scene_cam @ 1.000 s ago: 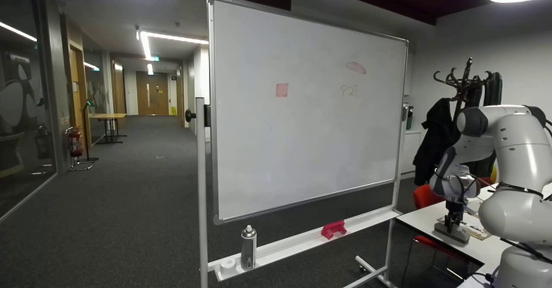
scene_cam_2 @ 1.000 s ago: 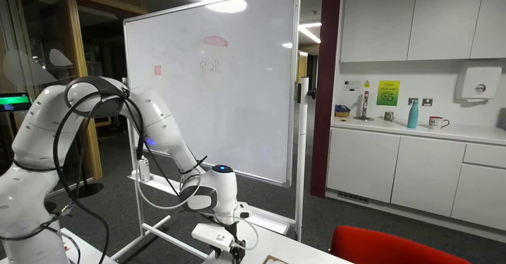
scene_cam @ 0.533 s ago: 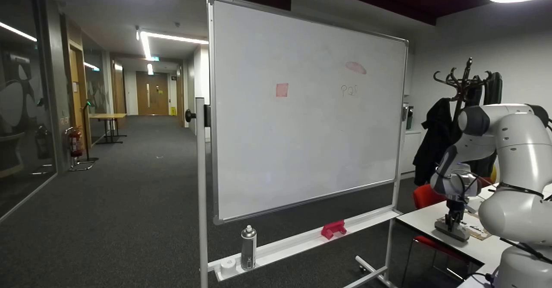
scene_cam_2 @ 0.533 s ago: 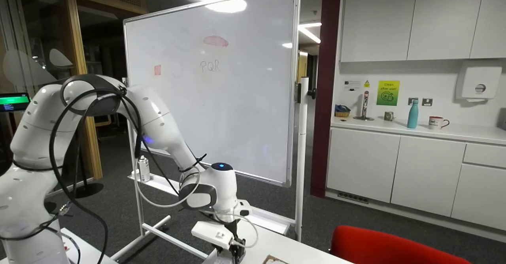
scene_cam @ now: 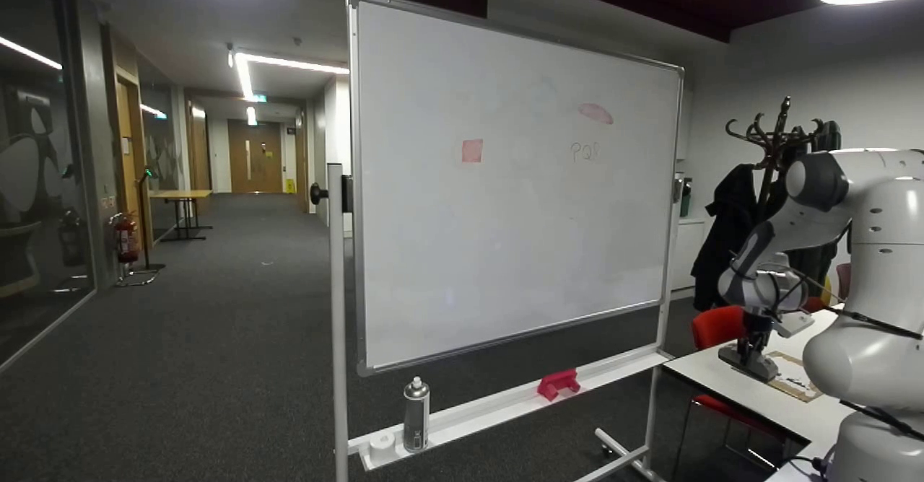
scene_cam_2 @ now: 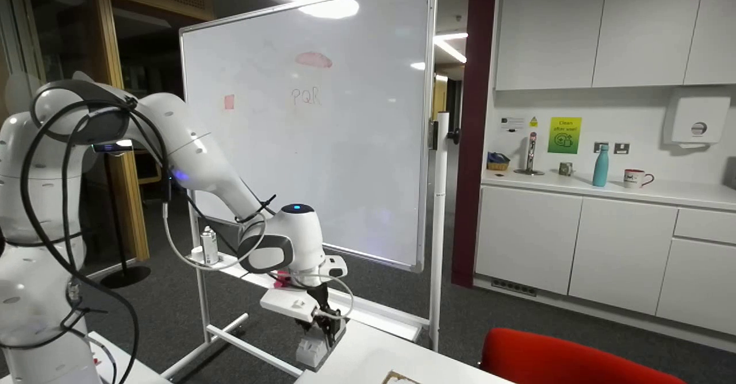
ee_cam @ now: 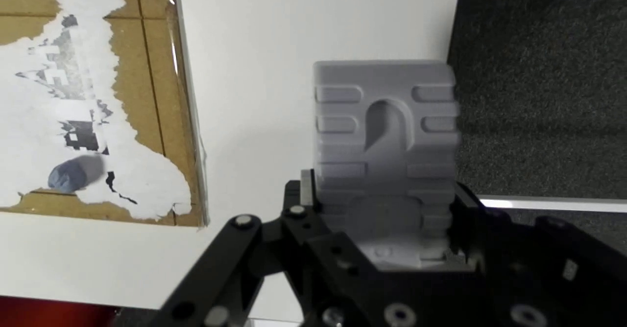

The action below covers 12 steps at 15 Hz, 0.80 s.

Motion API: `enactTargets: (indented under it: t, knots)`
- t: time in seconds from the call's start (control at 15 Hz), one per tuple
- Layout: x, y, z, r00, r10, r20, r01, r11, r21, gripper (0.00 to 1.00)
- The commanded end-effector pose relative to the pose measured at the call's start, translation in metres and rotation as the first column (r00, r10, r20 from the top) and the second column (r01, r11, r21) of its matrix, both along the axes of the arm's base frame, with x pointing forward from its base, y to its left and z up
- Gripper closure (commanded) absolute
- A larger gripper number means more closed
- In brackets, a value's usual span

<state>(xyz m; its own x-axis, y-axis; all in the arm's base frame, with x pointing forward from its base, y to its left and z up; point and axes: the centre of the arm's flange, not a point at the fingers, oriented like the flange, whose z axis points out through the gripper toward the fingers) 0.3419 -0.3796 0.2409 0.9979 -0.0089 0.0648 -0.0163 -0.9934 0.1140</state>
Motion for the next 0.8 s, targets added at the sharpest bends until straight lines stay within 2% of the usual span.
enactTargets:
  t: [0.0,0.33,0.53,0.67,0.73]
  knots:
    - [-0.015,0.047,0.055,0.999,0.0,0.051,0.001,1.0,-0.025,0.65]
    - [-0.019,0.101,0.096,0.995,0.038,0.088,-0.033,0.998,-0.056,0.65]
    - [-0.025,0.139,0.11,0.994,0.057,0.091,-0.049,0.995,-0.084,0.65]
    - [-0.028,0.156,0.111,0.995,0.079,0.065,-0.071,0.991,-0.116,0.65]
    - [-0.012,0.126,0.094,0.995,0.073,0.065,-0.067,0.993,-0.094,0.4]
